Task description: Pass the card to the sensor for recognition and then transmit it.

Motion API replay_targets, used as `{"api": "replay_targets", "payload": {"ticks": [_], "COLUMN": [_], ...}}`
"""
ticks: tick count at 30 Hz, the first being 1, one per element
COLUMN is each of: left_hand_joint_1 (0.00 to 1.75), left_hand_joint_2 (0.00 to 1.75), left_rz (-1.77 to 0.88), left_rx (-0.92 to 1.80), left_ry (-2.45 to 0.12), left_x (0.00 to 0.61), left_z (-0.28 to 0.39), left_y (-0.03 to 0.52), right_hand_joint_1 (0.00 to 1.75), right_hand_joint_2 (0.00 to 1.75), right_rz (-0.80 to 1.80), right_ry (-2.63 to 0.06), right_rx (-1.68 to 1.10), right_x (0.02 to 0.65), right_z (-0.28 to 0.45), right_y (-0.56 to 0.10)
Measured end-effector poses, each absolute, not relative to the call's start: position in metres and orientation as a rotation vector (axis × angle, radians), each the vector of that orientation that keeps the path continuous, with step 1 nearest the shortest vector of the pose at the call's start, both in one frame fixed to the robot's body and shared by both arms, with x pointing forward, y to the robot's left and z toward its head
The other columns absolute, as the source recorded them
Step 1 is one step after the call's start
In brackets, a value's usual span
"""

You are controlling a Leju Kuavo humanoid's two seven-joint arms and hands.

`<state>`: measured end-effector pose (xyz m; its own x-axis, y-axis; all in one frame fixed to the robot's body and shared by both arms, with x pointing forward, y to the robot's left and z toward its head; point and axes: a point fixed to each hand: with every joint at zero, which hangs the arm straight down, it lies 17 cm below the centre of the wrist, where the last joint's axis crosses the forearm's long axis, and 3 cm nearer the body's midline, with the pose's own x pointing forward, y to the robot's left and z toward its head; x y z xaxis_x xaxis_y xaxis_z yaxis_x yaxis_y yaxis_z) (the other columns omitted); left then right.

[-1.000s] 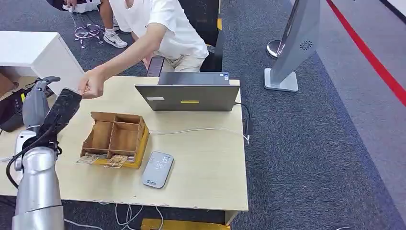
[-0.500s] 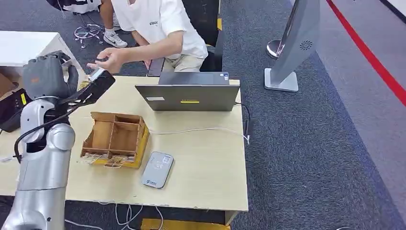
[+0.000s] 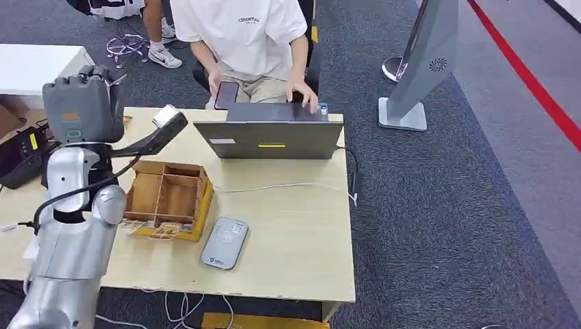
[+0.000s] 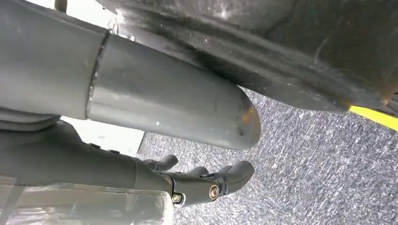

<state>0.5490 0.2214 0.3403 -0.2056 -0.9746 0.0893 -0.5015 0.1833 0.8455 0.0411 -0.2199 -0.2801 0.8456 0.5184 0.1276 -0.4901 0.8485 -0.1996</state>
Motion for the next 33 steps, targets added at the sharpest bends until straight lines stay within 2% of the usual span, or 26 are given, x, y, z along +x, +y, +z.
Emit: {"api": "replay_targets", "payload": {"ticks": [8,14,23,33], "left_hand_joint_1": [1.75,1.75,1.75,1.75], "left_hand_joint_2": [1.75,1.75,1.75,1.75], "left_rz": [-1.099,-1.238,-1.381,-1.485], "left_rx": [1.242,1.025,0.851,0.749], "left_ry": [-1.879,-1.793,-1.546,-1.403], "left_x": [0.497,0.469,0.452,0.434], "left_z": [0.277,0.205,0.1,0.044], "left_y": [0.156,0.123,0.115,0.112], "right_hand_joint_1": [0.0,0.0,0.0,0.0], "right_hand_joint_2": [0.0,0.0,0.0,0.0], "right_rz": [0.508,0.507,0.514,0.546], "right_ry": [-0.102,-0.151,-0.151,-0.138], "right_rx": [-0.186,-0.2,-0.201,-0.213], "right_x": [0.04,0.048,0.039,0.036], "right_z": [-0.279,-0.278,-0.279,-0.28], "right_y": [-0.218,-0.217,-0.221,-0.225]}}
